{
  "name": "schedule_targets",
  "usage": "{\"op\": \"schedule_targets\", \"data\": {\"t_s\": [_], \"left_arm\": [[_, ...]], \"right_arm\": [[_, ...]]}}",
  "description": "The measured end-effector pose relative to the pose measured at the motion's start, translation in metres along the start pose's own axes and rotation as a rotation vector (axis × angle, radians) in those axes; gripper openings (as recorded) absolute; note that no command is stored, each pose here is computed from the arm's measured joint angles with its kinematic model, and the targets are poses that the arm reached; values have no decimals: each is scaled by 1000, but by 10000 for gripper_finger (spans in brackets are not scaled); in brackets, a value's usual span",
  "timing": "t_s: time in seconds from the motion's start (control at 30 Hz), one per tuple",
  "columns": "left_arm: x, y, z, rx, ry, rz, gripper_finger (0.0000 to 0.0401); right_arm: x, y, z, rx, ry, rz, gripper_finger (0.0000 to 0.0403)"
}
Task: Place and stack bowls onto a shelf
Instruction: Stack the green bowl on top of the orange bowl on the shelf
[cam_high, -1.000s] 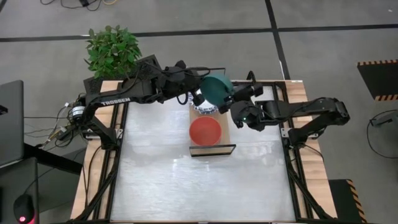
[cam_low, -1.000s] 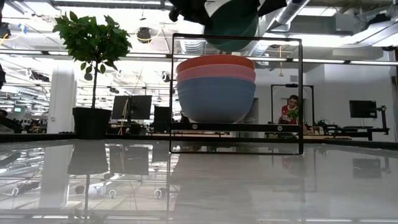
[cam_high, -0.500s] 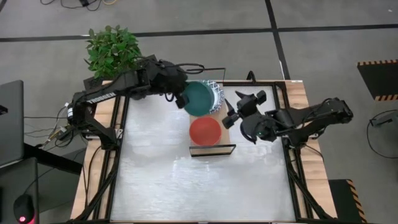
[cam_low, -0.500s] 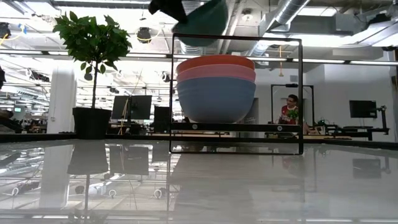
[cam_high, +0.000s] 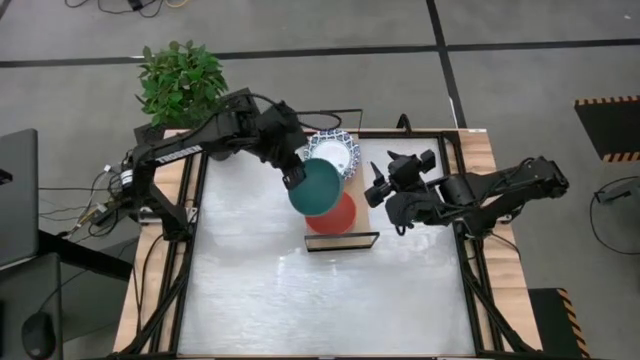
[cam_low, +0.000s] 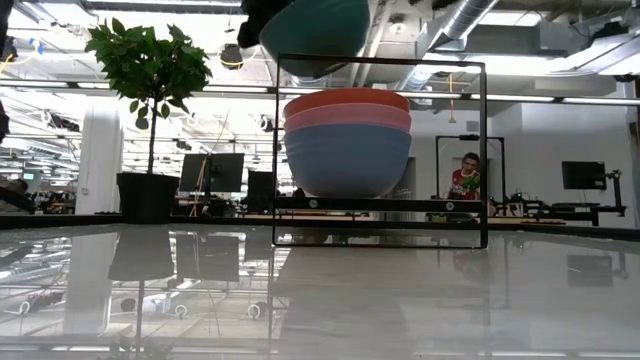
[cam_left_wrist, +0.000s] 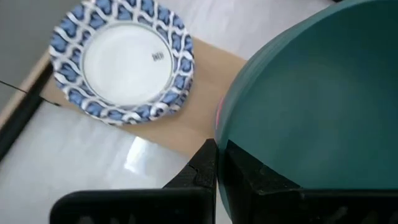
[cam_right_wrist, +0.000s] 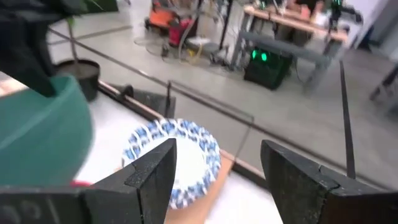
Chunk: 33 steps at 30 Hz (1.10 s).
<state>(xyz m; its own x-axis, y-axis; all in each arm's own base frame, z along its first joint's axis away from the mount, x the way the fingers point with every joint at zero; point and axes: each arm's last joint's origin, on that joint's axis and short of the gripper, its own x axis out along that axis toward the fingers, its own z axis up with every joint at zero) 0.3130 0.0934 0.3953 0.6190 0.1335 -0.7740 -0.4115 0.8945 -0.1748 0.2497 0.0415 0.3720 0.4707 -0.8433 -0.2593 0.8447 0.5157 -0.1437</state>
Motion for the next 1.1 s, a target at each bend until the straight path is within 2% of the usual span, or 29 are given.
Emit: {"op": "schedule_targets", "data": {"t_s": [0.2,0.37,0.5,0.63,0.9,1.1], "left_arm": [[11,7,1,-57,40,-18,1],[11,5,5,-97,-6,-15,1],[13,2,8,-117,-28,-16,1],[28,-2,6,-150,15,-8,1],[43,-5,1,-273,102,-5,1],[41,-4,2,-409,81,28,0]], "right_arm": [[0,-12,-15,36,84,-50,259],[-1,-22,-23,69,119,-100,260],[-1,-23,-29,71,140,-109,260],[0,-22,-31,63,156,-106,260],[2,-24,-34,33,193,-111,260],[1,-25,-34,15,200,-115,260]]}}
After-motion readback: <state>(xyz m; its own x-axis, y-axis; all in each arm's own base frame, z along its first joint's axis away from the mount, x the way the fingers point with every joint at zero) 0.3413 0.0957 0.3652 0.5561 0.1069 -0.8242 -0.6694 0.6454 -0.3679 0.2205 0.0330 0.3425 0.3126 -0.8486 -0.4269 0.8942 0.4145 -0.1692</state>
